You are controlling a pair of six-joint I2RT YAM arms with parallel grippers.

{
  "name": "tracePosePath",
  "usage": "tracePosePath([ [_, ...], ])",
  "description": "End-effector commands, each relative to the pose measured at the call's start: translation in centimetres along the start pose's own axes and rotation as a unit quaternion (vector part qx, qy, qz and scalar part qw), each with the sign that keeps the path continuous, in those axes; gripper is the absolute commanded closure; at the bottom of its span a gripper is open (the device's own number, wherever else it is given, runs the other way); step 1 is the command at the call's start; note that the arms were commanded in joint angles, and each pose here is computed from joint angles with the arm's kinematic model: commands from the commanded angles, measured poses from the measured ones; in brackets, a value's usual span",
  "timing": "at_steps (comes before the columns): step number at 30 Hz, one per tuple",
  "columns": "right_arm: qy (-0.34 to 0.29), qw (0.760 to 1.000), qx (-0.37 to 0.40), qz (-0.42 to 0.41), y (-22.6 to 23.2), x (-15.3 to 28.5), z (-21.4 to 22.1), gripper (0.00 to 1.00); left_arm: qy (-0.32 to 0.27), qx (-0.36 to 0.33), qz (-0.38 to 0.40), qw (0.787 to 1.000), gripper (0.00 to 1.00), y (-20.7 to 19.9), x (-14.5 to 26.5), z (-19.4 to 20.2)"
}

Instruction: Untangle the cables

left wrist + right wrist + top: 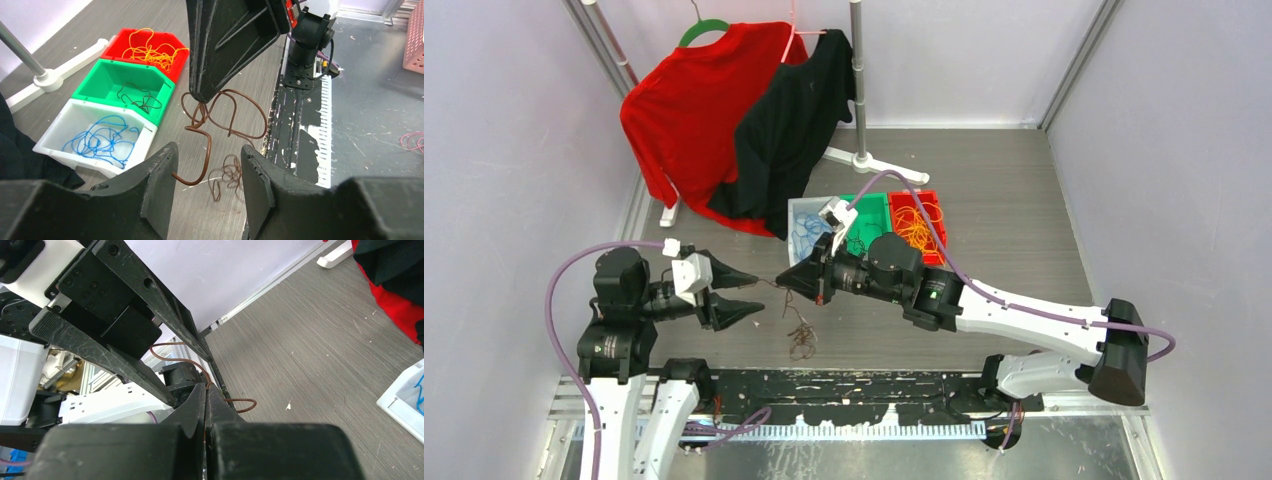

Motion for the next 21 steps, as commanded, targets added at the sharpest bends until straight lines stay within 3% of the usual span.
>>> tracePosePath([
  [1,-0.033,0.999,-0.008,-0.033,1.8,0.3,-2.2,0.99,-0.005,-0.008,0.016,1.000,0.49,-0.7,0.0,-0.3],
  [4,-0.034,0.998,-0.015,-0.046,2.3,0.0,-2.3,0.99,-0.008,-0.002,0.028,1.000,0.39,-1.1,0.0,-0.2],
  [12,-0.014,0.997,-0.031,-0.068,2.9,-2.0,-1.5,0.99,-0.014,0.016,0.033,0.999,0.43,-1.4,0.0,-0.5],
  [15,-0.016,0.998,-0.031,-0.058,2.5,-1.8,-1.3,0.99,-0.014,0.014,0.026,0.999,0.59,-1.4,0.1,-0.8],
  [17,-0.022,0.998,-0.031,-0.053,2.3,-1.4,-1.3,0.99,-0.011,0.011,0.015,1.000,0.89,-1.1,0.1,-0.7],
  [18,-0.026,0.998,-0.032,-0.051,2.3,-1.0,-1.4,0.99,-0.008,0.007,0.007,1.000,0.99,-0.8,0.1,-0.5],
  [21,-0.039,0.997,-0.032,-0.052,2.4,-0.3,-1.8,0.99,0.005,-0.015,-0.001,1.000,1.00,-0.5,0.2,0.2],
])
Point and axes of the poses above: each gripper's point midway between its finger pads, its own x axis back along the fingers, its own y axis along the line the jaws close on, z = x × y, the point moved 2 cm from there along x, back along the fingers, and after that the axes turned 5 degrees about x, right-handed, at the moved point
